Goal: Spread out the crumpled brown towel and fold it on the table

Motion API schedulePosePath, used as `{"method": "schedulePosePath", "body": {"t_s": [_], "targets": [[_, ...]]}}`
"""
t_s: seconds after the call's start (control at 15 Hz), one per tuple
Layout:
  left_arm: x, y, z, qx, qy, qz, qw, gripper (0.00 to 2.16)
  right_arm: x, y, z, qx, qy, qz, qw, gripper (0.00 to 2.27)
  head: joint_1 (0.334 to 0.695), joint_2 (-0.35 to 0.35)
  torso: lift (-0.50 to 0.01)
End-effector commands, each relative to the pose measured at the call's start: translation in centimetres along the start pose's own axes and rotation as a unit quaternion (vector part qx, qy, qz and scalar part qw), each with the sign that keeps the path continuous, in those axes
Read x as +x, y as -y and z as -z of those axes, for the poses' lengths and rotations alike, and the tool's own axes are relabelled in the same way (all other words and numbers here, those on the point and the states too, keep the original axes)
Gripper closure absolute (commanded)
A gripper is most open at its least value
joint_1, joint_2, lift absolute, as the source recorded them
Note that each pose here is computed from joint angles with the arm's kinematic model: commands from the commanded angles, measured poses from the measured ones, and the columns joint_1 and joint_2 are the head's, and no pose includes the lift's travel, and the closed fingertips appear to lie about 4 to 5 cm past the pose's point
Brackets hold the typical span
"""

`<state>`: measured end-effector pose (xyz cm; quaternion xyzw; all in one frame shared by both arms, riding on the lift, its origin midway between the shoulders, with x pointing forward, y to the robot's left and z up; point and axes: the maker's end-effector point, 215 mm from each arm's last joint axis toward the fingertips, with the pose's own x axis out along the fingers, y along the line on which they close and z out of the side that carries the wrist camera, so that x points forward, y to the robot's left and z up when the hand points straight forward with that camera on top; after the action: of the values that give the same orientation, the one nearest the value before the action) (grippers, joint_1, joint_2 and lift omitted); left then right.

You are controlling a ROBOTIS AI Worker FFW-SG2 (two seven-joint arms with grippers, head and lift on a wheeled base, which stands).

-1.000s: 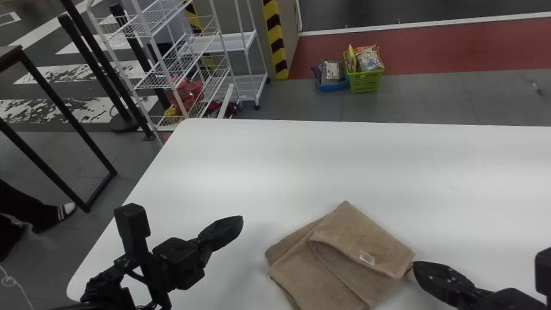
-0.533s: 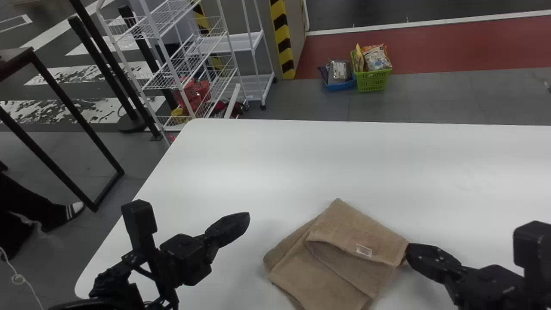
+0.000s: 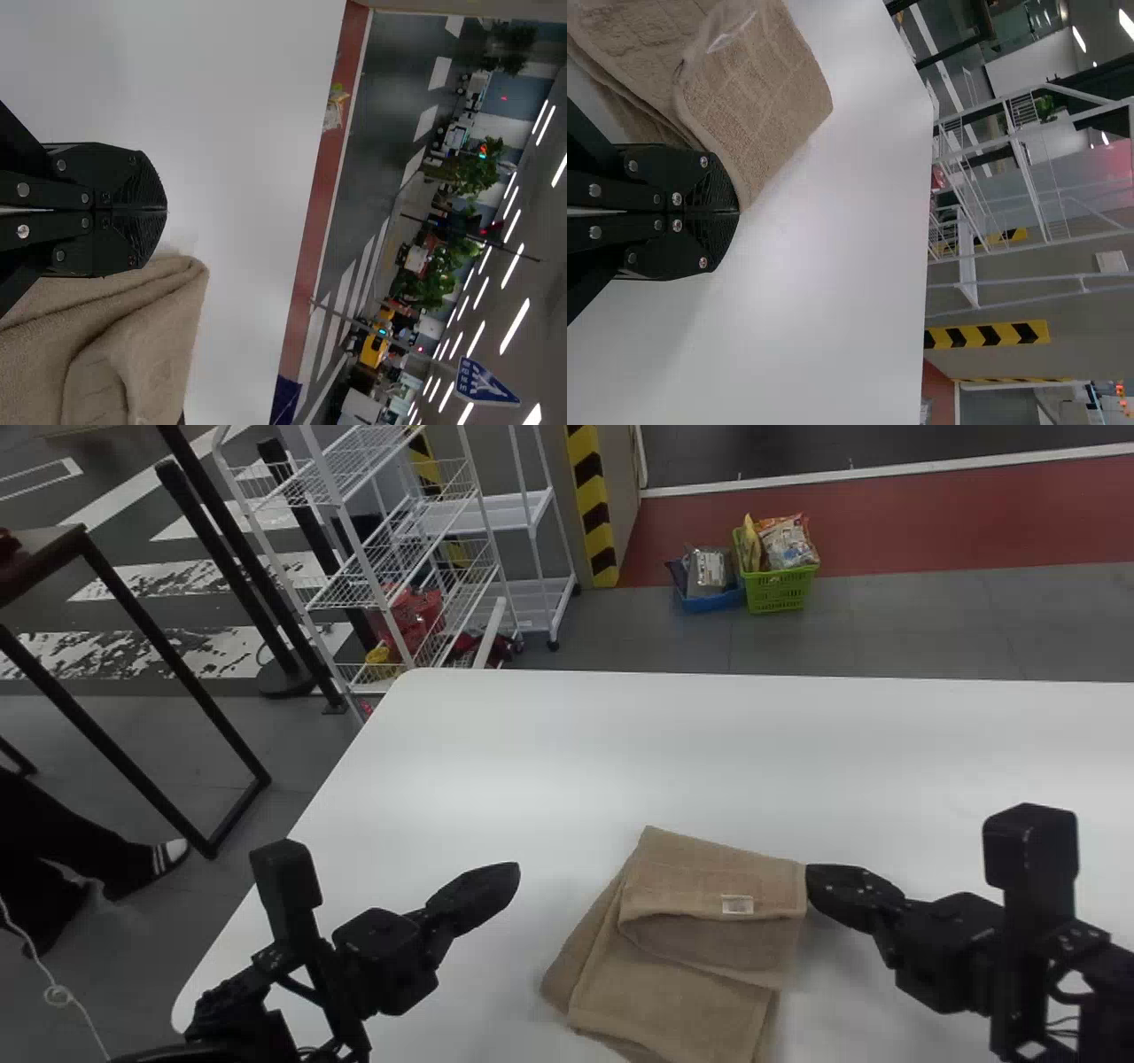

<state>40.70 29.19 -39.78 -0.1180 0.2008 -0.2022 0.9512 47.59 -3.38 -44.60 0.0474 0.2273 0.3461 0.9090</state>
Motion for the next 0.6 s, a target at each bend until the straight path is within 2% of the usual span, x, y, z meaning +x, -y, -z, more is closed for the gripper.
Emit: {"method": "schedulePosePath", "body": {"t_s": [0.0,0.27,0.4,0.47,0.53], "targets": [[-0.5,-0.5,-0.3,-0.003,0.004,-0.003,1.0000,1.95,0.4,-1.1,-0.2,-0.004,0.001,-0.009,1.000,1.30,0.695,0.314,-0.127],[-1.0,-0.9,-0.6,-0.012,0.007,-0.002,0.9999,1.94,-2.2,-1.3,-2.1,0.001,0.009,-0.022,1.000,1.30,0.695,0.340,-0.127],[-1.1,-0.5,-1.0,-0.011,0.007,0.000,0.9999,1.95,-6.1,-1.2,-2.1,0.057,-0.033,-0.058,0.996,1.21,0.695,0.345,-0.127],[-1.1,-0.3,-1.0,-0.012,0.006,0.002,0.9999,1.95,-7.9,-1.5,-3.7,0.063,-0.033,-0.063,0.996,0.76,0.695,0.342,-0.127],[-1.1,-0.2,-1.0,-0.016,0.001,0.002,0.9999,1.94,-9.7,-2.7,-4.3,0.078,-0.048,-0.065,0.994,0.17,0.695,0.334,-0.127]]}}
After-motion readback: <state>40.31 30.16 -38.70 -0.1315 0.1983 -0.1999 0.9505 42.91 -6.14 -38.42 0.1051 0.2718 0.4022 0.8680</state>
